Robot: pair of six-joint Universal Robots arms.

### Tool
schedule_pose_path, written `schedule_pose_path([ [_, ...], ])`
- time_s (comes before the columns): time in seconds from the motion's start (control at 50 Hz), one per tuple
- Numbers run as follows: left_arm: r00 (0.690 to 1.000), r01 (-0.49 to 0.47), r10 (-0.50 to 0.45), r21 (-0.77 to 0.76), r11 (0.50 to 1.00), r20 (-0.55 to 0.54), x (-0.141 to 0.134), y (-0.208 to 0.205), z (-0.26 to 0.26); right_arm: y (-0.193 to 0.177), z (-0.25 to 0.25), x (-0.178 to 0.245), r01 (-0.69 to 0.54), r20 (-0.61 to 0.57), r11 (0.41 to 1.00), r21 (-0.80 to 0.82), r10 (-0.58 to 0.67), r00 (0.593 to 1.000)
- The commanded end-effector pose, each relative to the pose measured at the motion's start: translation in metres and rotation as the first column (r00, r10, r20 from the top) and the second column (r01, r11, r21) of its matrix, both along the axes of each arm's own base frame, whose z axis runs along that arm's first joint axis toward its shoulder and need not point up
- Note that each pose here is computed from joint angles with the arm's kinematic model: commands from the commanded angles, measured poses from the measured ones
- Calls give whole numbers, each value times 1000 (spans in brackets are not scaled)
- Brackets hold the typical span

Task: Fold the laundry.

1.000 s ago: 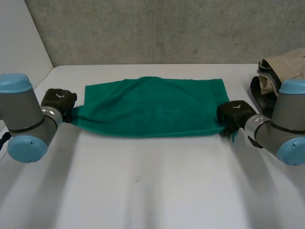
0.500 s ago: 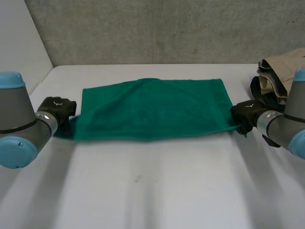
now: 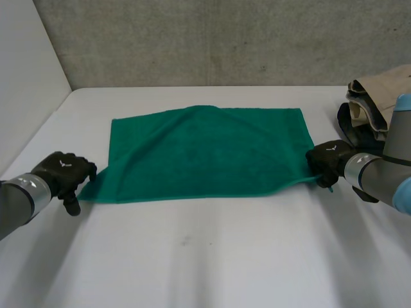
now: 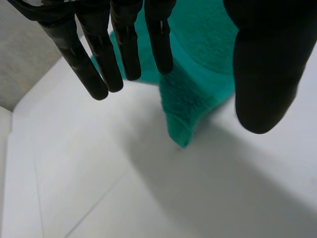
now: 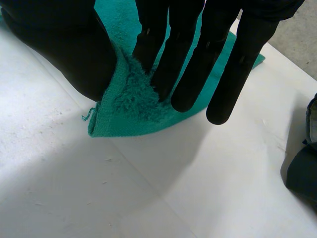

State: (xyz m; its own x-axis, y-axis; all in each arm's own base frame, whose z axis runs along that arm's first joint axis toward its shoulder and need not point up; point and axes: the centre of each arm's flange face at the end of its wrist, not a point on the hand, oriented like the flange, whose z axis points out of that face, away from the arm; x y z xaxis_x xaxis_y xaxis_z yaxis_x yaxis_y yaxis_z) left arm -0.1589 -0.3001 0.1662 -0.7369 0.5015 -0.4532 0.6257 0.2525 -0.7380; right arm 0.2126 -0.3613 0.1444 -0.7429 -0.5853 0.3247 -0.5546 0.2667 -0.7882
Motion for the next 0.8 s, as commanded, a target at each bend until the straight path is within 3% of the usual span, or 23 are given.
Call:
schedule_pose_path([
  [0.02, 999, -33, 33, -11, 999, 34, 5, -14, -12, 3, -1, 1, -3, 4, 1000, 9, 3, 1000],
  [0.28, 999, 23, -21, -31, 999, 48, -10, -24, -24, 1, -2, -5, 8, 11, 1000, 16, -8, 1000],
  [0.58, 980, 75, -52, -117, 990, 190, -17, -51, -50, -5, 0, -13, 29, 29, 999, 14, -29, 999],
  [0.7, 986, 83, -63, -125, 989, 158, -22, -53, -47, -4, 0, -11, 26, 31, 999, 19, -26, 999],
  [0.8, 994, 98, -91, -105, 990, 66, -30, -50, -41, -4, 5, -10, 24, 33, 1000, 4, -24, 999],
])
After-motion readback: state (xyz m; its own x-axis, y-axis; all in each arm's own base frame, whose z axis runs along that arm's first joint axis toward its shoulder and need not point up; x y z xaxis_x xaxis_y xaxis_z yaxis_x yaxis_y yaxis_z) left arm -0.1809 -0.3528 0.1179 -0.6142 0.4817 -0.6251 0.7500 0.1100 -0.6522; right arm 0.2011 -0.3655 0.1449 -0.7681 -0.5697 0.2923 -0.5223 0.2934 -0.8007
